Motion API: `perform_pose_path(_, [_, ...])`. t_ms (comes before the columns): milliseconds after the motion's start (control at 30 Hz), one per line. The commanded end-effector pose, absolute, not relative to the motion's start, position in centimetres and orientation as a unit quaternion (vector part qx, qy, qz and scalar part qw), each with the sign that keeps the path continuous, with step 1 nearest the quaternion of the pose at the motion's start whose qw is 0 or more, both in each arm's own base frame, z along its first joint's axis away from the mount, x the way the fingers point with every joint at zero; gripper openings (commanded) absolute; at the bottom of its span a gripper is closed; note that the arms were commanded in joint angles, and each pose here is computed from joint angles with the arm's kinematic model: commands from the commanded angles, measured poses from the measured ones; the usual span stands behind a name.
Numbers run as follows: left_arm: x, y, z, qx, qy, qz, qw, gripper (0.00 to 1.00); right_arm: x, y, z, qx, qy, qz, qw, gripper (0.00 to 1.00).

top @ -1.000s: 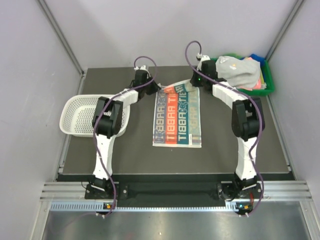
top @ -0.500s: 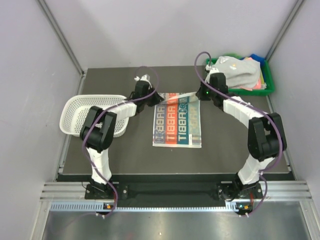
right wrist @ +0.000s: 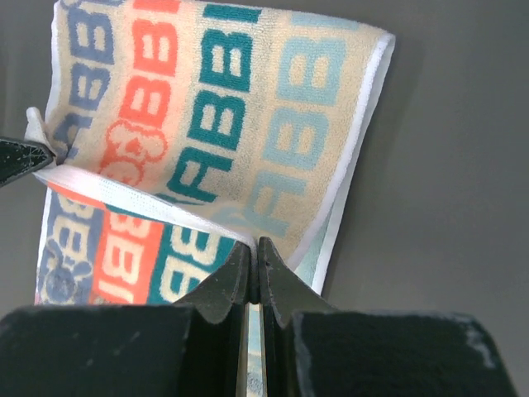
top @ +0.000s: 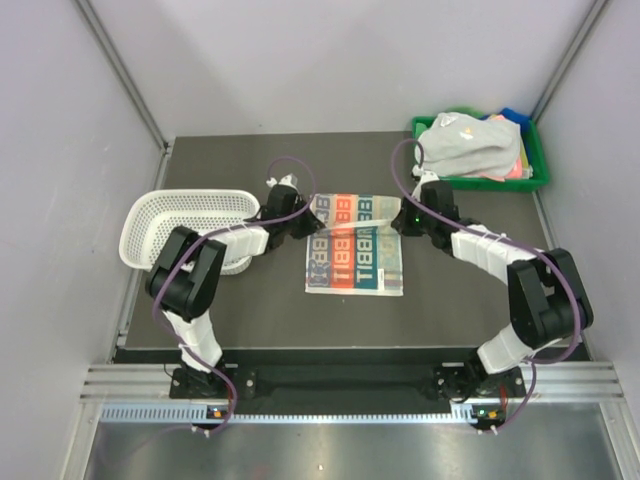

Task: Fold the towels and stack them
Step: Fold the towel

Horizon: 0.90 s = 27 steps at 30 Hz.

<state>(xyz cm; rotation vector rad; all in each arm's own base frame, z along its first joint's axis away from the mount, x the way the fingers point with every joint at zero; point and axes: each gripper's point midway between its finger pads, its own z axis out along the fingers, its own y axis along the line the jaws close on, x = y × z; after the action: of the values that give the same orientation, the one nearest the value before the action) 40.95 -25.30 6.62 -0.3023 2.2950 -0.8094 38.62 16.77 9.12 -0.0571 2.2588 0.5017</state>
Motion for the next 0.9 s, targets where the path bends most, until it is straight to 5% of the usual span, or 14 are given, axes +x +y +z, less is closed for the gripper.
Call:
perform_pose_path(0, [41.1, -24.3, 8.4, -0.123, 0.868, -0.305, 0.372, 0.04, 39.3, 16.3, 11.4, -0.012, 0.871, 0.197, 0.449, 0.03])
perform_pose_path(433, [37.6, -23.8, 9.0, -0.111, 0.867, -0.323, 0.363, 0.40, 36.9, 16.4, 9.6, -0.007, 0.880, 0.205, 0.427, 0.39])
perform_pose_path(633, [36.6, -22.8, 10.5, -0.125, 0.867, -0.315, 0.366, 0.50, 35.3, 16.7, 9.3, 0.010, 0.886, 0.201, 0.417, 0.44])
perform_pose_path(867, [36.3, -21.8, 8.5, -0.165, 0.890, -0.260, 0.336, 0.51, 34.0, 17.8, 8.0, 0.027, 0.899, 0.169, 0.403, 0.43])
